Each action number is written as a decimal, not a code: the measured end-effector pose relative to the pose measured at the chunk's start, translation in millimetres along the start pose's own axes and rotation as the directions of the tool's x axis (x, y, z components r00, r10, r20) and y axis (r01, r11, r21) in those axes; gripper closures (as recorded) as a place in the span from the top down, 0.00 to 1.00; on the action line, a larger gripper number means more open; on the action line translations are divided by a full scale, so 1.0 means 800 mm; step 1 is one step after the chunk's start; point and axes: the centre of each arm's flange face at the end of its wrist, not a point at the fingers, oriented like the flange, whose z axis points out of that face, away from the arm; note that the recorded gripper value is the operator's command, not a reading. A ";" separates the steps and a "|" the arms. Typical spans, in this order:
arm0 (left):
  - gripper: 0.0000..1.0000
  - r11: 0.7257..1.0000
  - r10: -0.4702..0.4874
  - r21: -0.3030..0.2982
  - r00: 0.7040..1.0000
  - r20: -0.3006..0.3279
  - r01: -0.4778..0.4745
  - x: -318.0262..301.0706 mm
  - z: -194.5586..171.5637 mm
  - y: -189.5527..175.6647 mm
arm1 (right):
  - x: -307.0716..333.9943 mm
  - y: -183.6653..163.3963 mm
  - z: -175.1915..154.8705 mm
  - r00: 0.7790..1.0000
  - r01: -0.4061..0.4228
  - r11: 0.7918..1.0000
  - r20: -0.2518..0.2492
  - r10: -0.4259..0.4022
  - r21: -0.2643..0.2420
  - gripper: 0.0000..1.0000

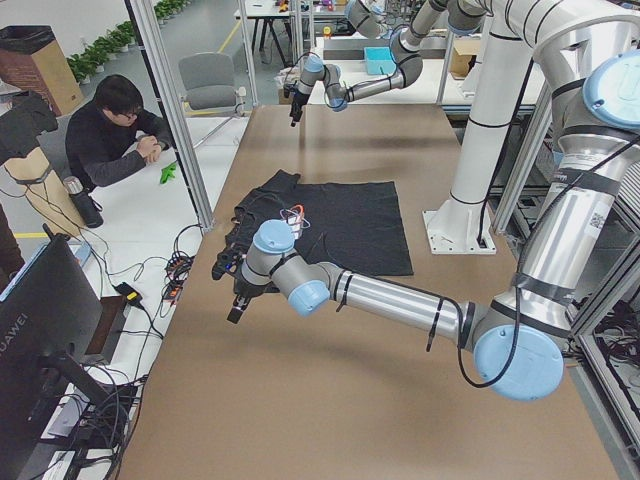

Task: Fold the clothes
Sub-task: 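Move both grippers in toward the shirt's shoulders, right gripper to the sleeve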

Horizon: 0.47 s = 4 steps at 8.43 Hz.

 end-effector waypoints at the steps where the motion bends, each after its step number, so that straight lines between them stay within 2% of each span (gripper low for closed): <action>1: 0.95 1.000 0.005 0.012 1.000 -0.025 -0.004 0.019 0.012 -0.009 | -0.013 0.004 0.010 1.000 -0.018 1.000 0.014 0.018 0.008 0.94; 4: 0.95 0.999 -0.008 0.046 0.993 -0.117 0.013 0.088 0.066 -0.037 | -0.050 0.013 0.049 0.998 -0.061 0.998 0.037 0.060 0.026 0.94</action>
